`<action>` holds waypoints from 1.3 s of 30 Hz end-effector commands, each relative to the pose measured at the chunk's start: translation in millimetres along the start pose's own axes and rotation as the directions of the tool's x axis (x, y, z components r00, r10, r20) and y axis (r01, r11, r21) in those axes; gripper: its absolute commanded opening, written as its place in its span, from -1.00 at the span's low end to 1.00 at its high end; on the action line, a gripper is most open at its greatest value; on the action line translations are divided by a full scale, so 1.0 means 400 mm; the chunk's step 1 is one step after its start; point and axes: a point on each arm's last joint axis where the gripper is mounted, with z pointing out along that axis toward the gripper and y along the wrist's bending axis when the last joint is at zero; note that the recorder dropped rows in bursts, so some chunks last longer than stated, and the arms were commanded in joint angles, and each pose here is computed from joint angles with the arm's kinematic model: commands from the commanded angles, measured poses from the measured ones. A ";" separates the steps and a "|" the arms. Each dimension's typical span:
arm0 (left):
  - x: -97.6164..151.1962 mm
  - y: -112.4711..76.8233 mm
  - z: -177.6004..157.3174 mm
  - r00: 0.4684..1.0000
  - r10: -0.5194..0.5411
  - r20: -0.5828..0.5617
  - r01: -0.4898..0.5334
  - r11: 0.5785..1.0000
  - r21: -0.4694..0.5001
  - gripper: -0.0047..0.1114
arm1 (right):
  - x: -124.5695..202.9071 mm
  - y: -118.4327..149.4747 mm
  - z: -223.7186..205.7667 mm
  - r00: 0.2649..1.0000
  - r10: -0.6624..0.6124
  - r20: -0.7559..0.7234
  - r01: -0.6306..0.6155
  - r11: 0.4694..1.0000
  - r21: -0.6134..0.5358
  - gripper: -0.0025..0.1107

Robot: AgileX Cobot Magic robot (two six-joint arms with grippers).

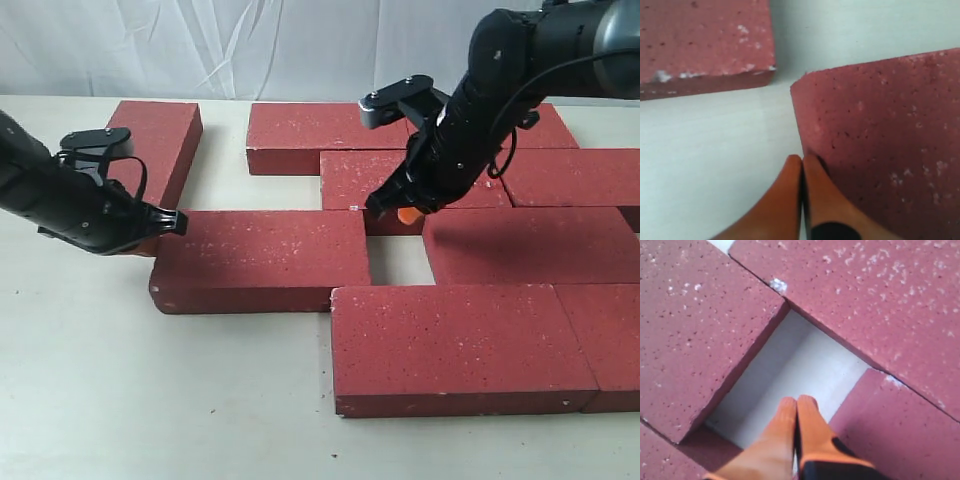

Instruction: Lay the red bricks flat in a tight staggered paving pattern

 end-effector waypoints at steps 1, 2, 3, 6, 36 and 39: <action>0.006 -0.033 0.019 1.000 0.027 0.003 -0.027 1.000 0.007 -0.92 | 0.042 -0.036 -0.037 0.998 0.052 0.040 -0.054 0.998 0.038 -0.97; 0.008 -0.038 0.021 0.999 0.033 0.003 -0.033 0.999 0.008 -0.92 | 0.051 -0.046 -0.042 0.997 0.067 0.039 -0.069 0.997 0.041 -0.97; 0.008 -0.045 0.022 0.999 0.032 0.006 -0.032 0.999 0.011 -0.92 | 0.062 -0.055 -0.049 0.996 0.081 0.035 -0.082 0.996 0.044 -0.97; 0.008 -0.060 0.025 0.999 0.030 0.016 -0.031 0.999 0.016 -0.92 | 0.090 -0.075 -0.069 0.994 0.111 0.022 -0.112 0.992 0.051 -0.97; -0.003 -0.186 0.090 0.998 0.059 0.021 -0.061 0.994 0.091 -0.92 | 0.147 -0.077 -0.161 0.986 0.135 0.101 -0.144 0.986 0.089 -0.97; 0.002 -0.190 0.089 0.998 0.056 0.001 -0.056 0.993 0.106 -0.92 | 0.146 -0.075 -0.161 0.984 0.142 0.107 -0.152 0.985 0.083 -0.97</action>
